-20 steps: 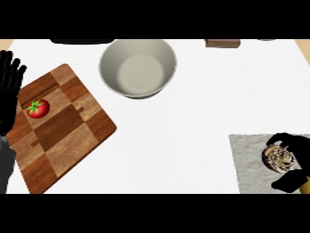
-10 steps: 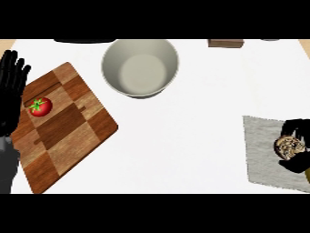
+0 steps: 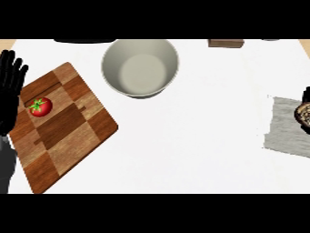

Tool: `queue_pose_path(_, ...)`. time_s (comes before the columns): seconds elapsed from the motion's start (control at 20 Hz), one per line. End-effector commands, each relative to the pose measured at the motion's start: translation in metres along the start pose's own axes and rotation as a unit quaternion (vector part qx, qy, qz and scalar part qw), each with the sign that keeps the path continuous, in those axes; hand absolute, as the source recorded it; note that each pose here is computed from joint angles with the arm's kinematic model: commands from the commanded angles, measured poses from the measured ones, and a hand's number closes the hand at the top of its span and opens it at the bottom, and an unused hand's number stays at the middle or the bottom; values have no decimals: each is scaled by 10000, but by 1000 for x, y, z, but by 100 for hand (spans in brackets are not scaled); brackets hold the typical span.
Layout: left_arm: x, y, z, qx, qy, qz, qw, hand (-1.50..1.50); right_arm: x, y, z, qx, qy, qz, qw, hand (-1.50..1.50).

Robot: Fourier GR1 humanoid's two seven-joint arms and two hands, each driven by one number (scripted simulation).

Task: Pick the cupcake from the placemat and place it in the bowl

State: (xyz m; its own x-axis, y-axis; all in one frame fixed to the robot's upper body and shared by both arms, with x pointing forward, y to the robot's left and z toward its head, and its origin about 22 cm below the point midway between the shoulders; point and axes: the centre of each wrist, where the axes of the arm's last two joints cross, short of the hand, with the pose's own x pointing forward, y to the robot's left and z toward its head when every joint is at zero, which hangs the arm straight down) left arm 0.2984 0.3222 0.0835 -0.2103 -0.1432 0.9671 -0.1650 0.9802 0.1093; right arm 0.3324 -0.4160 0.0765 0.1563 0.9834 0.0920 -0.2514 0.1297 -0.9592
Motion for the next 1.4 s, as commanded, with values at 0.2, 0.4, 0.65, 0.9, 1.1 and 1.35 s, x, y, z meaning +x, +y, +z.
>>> queue_pose_path(0.2, 3, 8, 8, 110, 67, 20, 9999, 0, 20, -88, 27, -966, -328, -109, 9947, 150)
queue_pose_path(0.4, -6, 10, 6, 164, 72, -14, 9998, 0, 36, -117, 39, -1434, -1253, -656, 9795, 150)
queue_pose_path(0.65, -5, 8, 13, 57, 64, -16, 10000, 0, 74, -156, 59, -1845, -1782, -1180, 9593, 150)
queue_pose_path(0.9, -6, 16, 7, 120, 57, -39, 9999, 0, 120, -173, 65, -1654, -2422, -2119, 9322, 150)
queue_pose_path(1.1, 9, 7, 1, 53, -1, -34, 10000, 0, 170, -196, 76, -1464, -2503, -2184, 9318, 150)
queue_pose_path(1.35, 6, 10, 6, 52, 11, 27, 10000, 0, 231, -207, 66, -1159, -2436, -2252, 9362, 150)
